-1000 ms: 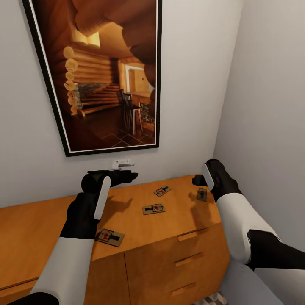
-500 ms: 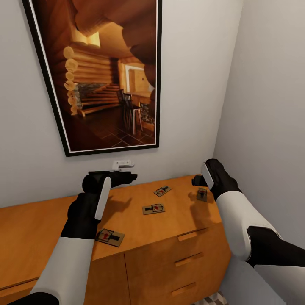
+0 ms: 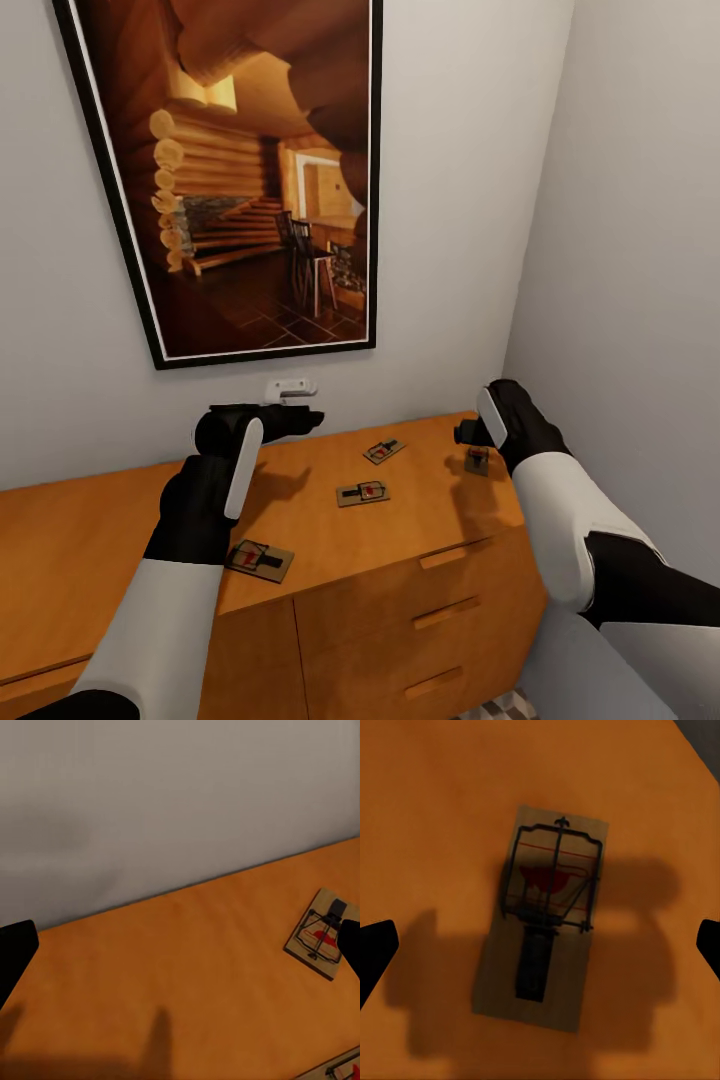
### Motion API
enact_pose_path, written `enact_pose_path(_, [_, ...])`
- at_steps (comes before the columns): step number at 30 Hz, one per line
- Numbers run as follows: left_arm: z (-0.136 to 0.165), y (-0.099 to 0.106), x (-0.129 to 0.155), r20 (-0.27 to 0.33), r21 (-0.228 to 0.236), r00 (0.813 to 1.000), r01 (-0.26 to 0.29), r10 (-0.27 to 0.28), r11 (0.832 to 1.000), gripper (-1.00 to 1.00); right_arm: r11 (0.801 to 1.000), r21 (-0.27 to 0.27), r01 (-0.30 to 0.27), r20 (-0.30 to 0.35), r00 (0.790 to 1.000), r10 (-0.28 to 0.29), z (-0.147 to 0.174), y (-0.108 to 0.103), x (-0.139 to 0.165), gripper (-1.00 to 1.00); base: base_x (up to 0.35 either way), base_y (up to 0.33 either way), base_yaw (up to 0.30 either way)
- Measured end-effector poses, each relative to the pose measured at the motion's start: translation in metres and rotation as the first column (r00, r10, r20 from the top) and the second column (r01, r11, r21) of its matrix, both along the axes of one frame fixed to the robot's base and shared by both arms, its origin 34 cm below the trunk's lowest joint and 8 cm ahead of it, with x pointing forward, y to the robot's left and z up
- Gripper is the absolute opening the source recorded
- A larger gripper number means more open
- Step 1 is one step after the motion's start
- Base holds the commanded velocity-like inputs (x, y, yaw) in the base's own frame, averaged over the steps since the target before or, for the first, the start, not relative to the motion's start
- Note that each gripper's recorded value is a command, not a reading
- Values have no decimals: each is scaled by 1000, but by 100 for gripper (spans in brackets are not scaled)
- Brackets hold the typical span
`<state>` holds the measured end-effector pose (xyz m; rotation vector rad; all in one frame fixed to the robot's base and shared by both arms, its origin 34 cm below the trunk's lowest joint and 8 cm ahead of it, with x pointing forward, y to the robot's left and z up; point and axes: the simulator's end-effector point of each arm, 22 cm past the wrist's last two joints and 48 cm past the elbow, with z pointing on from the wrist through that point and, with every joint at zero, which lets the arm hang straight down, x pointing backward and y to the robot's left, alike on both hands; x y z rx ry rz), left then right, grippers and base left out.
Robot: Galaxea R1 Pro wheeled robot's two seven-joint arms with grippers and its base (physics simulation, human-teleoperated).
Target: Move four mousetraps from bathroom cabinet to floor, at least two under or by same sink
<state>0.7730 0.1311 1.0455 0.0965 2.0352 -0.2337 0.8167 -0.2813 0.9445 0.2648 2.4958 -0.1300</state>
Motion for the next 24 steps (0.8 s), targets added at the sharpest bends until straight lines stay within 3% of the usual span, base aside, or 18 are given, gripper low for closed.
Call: enact_pose_path(24, [0, -4, -1, 2, 10, 1000, 9, -9, 1000, 100, 1000, 23, 1, -33, 999, 0, -5, 2, -1, 100, 0, 0, 0])
